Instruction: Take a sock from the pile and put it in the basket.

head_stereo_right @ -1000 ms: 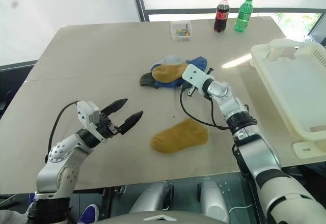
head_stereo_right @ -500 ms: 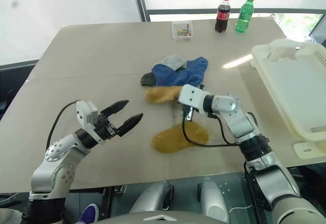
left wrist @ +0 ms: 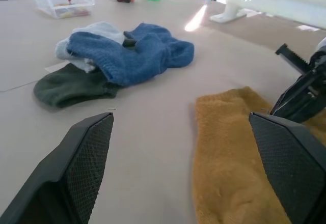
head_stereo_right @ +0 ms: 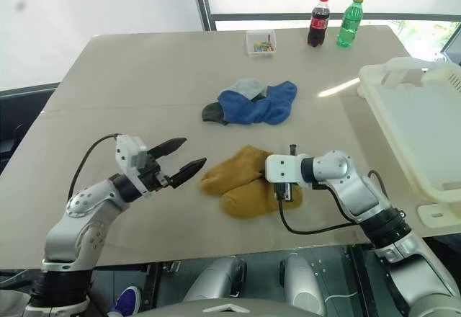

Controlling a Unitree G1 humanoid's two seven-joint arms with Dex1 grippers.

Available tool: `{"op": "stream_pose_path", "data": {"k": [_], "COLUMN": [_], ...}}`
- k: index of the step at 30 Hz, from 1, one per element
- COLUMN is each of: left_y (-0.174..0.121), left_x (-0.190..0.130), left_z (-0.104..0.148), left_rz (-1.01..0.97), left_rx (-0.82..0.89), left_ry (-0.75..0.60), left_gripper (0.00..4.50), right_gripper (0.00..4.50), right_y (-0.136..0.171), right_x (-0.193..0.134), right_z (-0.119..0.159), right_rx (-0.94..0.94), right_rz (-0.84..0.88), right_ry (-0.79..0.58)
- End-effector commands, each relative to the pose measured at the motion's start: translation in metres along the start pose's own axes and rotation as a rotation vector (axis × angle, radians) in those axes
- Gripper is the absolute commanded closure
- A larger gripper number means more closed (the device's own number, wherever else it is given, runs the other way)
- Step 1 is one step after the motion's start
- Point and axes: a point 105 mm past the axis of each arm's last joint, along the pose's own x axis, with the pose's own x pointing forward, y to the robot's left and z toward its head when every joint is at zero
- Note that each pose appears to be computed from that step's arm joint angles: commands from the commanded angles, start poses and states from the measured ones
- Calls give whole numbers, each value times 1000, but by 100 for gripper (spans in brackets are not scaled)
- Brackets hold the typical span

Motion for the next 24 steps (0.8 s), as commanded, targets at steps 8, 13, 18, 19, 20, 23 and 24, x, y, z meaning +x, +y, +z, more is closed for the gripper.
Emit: {"op": "stream_pose_path", "data": {"k": [8,13,18,19,20,23,24], "left_y": [9,22,23,25,27,33,33], "left_x": [23,46,61,62,64,64,62], "left_z": [-35,-37,-32,-30,-27,-17,-13], "left_rz": [-1,3,-46,-46,-42,-24,-22], "left_rx": [253,368,402,406,399,359,326], "left_ry": [202,227,195,188,173,135,116], "left_gripper": [0,0,0,0,0,0,0], "right_gripper": [190,190,190,190,190,190,190], "right_y": [-14,-14,-32,-34,-35,-37,-37], "right_x": [-6,-16,-31,-33,-34,-33,-32], "right_z": [7,19,30,32,32,31,31], "right_rx": [75,156,232,245,255,276,288], "right_rz": [-147,-122,-168,-166,-166,-169,-174], "right_ry": [3,-65,-134,-141,-143,-144,-145]}}
